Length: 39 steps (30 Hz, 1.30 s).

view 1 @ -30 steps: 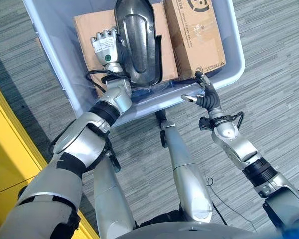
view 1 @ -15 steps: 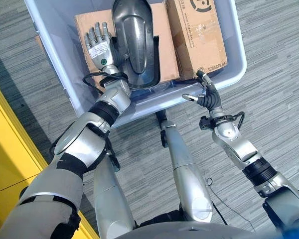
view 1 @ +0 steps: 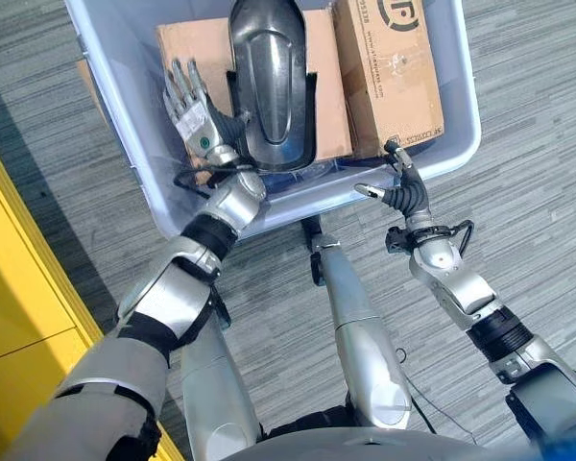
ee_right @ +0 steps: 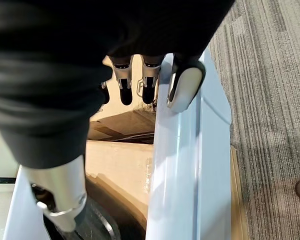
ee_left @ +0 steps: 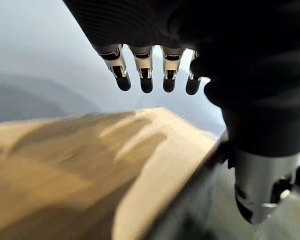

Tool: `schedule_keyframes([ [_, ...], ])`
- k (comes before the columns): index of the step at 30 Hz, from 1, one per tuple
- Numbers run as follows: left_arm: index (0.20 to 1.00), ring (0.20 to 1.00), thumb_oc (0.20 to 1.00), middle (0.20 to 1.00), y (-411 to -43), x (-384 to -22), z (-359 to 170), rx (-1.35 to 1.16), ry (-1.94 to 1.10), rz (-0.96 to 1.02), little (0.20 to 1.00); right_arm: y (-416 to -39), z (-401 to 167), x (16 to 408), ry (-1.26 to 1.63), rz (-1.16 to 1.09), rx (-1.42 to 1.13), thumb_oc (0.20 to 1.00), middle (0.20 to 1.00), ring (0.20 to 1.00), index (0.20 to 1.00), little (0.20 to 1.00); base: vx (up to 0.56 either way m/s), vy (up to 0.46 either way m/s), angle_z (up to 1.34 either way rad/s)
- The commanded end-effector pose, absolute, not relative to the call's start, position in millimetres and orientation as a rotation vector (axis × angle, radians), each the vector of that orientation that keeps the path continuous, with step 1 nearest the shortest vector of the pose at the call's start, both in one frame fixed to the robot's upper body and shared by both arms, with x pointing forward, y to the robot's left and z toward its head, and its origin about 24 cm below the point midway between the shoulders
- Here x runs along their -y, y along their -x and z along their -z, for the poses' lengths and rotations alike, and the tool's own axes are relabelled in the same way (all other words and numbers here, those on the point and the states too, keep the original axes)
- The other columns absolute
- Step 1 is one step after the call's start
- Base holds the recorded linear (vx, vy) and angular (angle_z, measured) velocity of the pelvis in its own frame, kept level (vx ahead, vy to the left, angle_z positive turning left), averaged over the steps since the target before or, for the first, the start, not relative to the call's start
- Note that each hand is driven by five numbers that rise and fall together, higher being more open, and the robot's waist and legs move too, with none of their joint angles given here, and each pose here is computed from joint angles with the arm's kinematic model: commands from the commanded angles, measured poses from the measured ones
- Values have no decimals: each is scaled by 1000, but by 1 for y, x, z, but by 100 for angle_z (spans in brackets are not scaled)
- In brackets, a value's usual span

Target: Move parts from the plastic box to the shelf.

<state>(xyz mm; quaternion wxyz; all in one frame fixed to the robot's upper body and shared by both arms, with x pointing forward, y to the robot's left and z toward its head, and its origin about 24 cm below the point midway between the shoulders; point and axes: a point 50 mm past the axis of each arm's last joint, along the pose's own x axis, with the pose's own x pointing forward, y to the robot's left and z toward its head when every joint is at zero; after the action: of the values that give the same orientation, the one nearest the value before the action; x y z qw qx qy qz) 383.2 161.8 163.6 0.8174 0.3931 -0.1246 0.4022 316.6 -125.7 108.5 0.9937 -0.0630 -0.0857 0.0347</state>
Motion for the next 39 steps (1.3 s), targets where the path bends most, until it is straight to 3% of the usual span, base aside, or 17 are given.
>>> schedule_keyframes([
  [1, 1000, 1000, 1000, 1000, -381, -161, -175, 356, -804, -877, 1000, -294, -61, 121, 82, -76, -17, 1000, 1000, 1000, 1000, 1000, 19, -48, 3],
  [10, 1000, 1000, 1000, 1000, -361, -136, -173, 519, -743, -820, 1000, -288, -57, 124, 59, -50, -15, 1000, 1000, 1000, 1000, 1000, 5, -8, 2],
  [22, 1000, 1000, 1000, 1000, -351, -123, -188, 741, -978, -773, 1000, -281, -46, 128, 55, -57, -36, 1000, 1000, 1000, 1000, 1000, 3, -2, 1],
  [39, 1000, 1000, 1000, 1000, -352, -112, -139, 387, -800, -653, 1000, -281, -43, 121, 36, -59, -50, 1000, 1000, 1000, 1000, 1000, 1, -12, 1],
])
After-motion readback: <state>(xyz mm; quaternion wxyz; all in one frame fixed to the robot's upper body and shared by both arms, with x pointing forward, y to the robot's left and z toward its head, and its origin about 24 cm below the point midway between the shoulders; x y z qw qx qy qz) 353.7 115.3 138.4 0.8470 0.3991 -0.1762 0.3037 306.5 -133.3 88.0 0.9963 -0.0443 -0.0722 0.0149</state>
